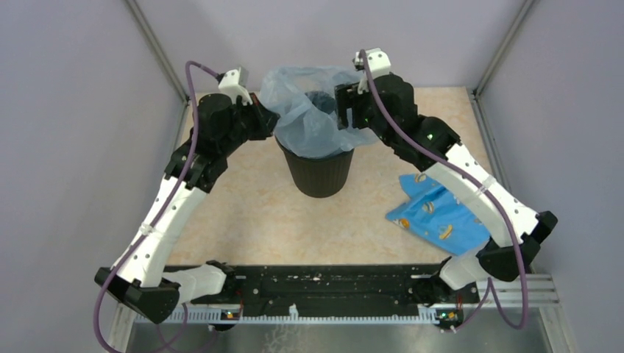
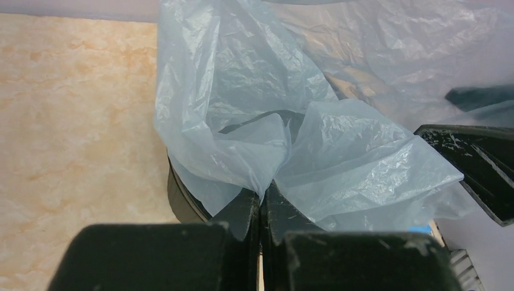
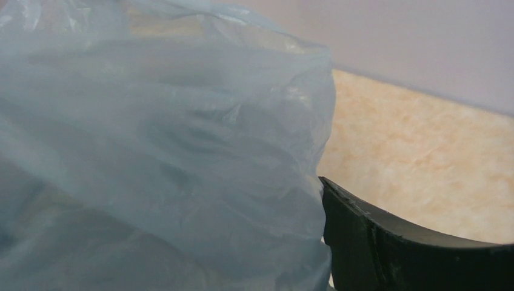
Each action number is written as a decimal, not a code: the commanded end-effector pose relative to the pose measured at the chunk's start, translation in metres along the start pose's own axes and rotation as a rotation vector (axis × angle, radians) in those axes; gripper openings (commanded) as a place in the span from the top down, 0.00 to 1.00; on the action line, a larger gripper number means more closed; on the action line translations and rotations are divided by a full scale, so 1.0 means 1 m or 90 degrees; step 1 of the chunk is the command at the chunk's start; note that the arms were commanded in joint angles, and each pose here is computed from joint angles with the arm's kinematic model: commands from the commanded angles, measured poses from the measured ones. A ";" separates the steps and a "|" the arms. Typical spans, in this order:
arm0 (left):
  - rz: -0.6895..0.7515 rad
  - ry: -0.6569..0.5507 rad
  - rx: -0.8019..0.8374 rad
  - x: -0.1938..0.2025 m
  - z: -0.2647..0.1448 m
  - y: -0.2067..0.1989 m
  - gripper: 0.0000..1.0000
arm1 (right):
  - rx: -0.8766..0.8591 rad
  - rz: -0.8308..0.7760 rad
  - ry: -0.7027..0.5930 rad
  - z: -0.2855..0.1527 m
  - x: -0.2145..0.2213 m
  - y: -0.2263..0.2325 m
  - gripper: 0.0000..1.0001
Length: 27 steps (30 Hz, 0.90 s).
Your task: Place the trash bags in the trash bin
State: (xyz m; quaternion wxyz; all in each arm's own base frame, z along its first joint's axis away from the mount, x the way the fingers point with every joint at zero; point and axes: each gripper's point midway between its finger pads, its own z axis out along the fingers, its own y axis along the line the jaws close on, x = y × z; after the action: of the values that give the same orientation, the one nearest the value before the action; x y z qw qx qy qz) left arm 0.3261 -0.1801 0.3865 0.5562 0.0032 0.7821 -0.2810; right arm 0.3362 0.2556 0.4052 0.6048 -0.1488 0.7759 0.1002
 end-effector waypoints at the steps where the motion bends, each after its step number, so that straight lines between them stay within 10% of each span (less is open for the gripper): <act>1: 0.019 -0.022 -0.002 -0.008 -0.006 0.000 1.00 | -0.066 0.113 0.014 0.004 0.003 0.007 0.33; 7: 0.021 -0.005 0.014 -0.002 0.009 -0.003 1.00 | -0.103 0.115 0.066 0.035 0.022 0.037 0.74; 14: 0.021 0.028 0.033 0.012 0.033 -0.005 1.00 | 0.022 0.034 0.147 0.070 0.084 0.022 0.89; 22: 0.029 0.028 0.011 0.009 0.025 0.000 1.00 | 0.002 0.062 0.062 0.038 0.032 0.012 0.73; 27: 0.034 0.017 0.005 -0.004 0.007 -0.004 1.00 | -0.021 0.093 0.005 0.007 -0.003 0.006 0.36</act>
State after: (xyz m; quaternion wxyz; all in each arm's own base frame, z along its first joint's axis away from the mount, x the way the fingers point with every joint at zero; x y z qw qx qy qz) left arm 0.3460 -0.1944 0.3496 0.5167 0.0248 0.8131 -0.2668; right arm 0.3594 0.2802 0.3191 0.5163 -0.1340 0.8399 0.0998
